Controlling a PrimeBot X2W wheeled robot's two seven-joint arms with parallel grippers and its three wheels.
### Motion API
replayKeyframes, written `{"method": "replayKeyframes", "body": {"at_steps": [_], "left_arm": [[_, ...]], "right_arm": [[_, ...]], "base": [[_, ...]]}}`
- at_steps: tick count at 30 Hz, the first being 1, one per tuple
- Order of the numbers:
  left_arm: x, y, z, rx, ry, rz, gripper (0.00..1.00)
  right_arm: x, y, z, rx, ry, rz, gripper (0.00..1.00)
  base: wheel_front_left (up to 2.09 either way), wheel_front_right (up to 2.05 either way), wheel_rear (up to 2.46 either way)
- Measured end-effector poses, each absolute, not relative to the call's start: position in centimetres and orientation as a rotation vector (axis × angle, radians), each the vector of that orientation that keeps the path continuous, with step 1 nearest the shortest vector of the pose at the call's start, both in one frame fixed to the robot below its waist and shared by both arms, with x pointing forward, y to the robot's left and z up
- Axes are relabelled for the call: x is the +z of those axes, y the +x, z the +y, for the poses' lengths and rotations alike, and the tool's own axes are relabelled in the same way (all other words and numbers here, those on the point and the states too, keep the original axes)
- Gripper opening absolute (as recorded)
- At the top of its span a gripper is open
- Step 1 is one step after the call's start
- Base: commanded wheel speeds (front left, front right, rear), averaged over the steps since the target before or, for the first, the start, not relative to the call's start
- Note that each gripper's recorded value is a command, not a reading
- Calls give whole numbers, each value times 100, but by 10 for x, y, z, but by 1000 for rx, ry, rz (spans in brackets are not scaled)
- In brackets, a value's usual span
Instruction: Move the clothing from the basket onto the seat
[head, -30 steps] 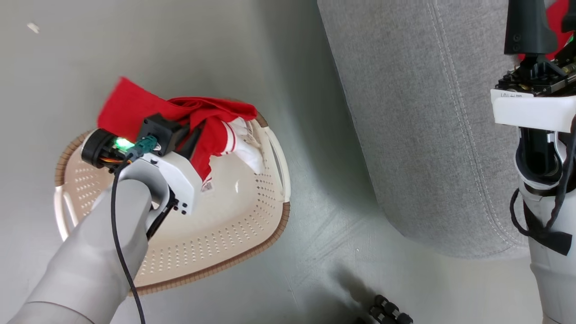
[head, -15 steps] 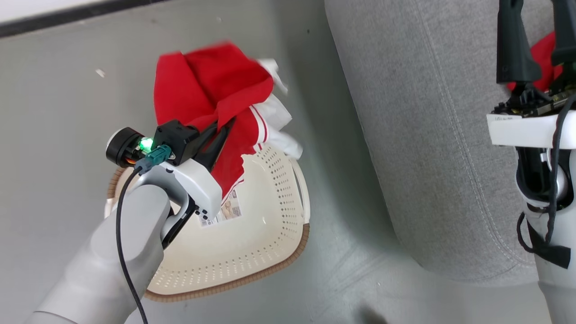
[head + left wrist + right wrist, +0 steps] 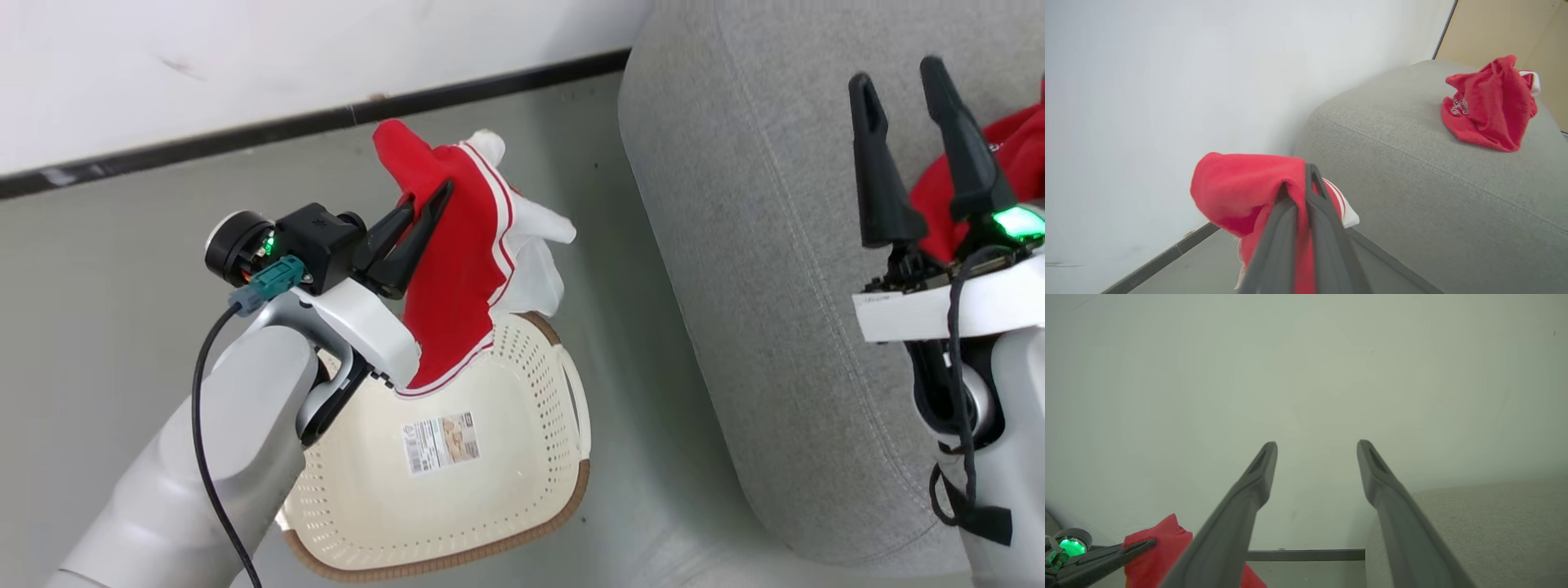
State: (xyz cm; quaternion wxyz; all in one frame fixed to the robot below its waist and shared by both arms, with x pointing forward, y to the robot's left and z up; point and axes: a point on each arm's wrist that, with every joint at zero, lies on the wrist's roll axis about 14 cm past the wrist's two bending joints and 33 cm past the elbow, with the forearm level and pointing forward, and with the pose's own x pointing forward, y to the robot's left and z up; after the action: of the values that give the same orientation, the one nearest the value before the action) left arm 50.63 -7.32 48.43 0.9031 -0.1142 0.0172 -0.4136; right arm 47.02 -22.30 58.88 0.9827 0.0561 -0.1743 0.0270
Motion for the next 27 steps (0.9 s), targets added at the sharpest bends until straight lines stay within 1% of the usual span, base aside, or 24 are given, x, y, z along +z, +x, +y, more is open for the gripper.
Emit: {"method": "replayKeyframes", "body": {"at_steps": [8, 14, 18, 27], "left_arm": [[548, 497, -65, -853, -232, -102, 0], [580, 487, -61, -854, -226, -162, 0], [595, 477, -62, -865, -215, -181, 0], [601, 452, -63, -880, -216, -158, 0]], "right_arm": [[593, 447, -213, 80, 145, -344, 100], [597, 432, -208, 102, 147, -342, 100], [590, 422, -199, 127, 160, -315, 100], [580, 406, -175, 216, 157, -266, 100]], "base": [[0, 0, 0], [0, 0, 0], [0, 0, 0], [0, 0, 0]]}}
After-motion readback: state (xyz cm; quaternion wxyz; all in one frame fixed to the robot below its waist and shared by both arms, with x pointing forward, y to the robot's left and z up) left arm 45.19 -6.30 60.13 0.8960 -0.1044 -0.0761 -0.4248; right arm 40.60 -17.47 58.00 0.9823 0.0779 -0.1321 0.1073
